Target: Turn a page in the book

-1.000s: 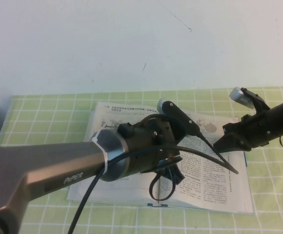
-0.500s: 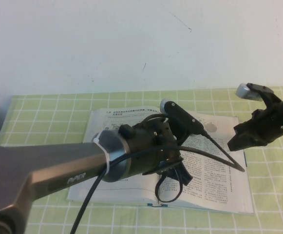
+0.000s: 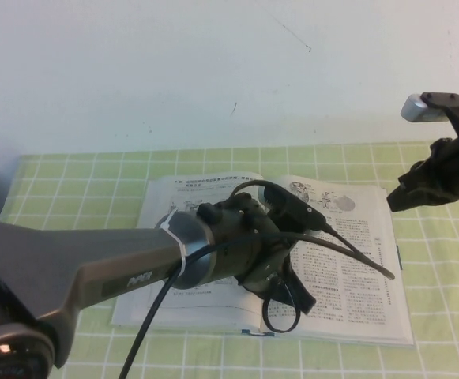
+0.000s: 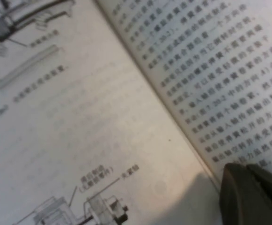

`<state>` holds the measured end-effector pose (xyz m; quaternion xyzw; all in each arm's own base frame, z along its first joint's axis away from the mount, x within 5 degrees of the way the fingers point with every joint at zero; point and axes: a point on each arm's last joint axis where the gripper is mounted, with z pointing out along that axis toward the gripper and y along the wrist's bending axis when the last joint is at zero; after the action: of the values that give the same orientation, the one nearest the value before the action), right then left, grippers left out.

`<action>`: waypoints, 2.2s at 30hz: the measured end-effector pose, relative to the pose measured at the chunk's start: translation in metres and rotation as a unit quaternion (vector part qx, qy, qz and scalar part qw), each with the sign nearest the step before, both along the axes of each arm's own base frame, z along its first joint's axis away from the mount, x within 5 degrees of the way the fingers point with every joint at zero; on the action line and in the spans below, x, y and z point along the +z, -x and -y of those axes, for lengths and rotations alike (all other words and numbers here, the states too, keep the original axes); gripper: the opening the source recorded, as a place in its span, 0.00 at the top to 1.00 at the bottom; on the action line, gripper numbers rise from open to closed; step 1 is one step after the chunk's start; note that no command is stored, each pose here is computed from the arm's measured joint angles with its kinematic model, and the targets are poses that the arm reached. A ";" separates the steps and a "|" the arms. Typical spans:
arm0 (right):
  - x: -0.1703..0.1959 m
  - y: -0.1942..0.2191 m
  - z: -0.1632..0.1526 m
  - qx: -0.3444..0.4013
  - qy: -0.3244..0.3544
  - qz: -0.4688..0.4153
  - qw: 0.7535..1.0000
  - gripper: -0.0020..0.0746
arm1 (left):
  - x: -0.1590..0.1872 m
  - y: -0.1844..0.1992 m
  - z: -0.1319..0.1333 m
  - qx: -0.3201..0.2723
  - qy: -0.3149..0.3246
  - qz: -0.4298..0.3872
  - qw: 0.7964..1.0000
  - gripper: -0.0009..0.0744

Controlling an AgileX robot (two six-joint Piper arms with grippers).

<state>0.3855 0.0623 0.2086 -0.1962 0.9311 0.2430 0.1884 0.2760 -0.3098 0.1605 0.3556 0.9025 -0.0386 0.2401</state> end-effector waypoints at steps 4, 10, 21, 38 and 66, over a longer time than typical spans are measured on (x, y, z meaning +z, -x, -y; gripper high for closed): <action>0.006 0.002 0.000 0.001 0.000 0.006 1.000 0.97 | 0.000 0.003 0.004 -0.017 0.023 -0.022 0.999 0.99; 0.007 0.002 0.000 0.002 -0.001 0.004 1.000 0.97 | 0.000 0.005 0.007 -0.019 0.039 -0.035 0.998 0.99; 0.040 0.011 0.001 0.002 0.000 0.054 0.999 0.97 | 0.037 0.013 0.002 -0.006 0.074 -0.011 0.997 0.99; 0.137 0.140 0.006 -0.030 -0.036 0.374 0.926 0.97 | 0.199 0.070 -0.105 0.067 0.226 0.254 0.938 0.99; 0.129 0.274 0.005 0.027 -0.045 0.499 0.865 0.97 | 0.108 0.197 -0.266 0.109 0.295 0.281 0.907 0.99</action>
<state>0.1112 0.0571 0.3377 -0.3075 0.6951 0.1595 0.6300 0.0786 -0.0440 0.2680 0.1639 0.7780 -0.1750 0.5807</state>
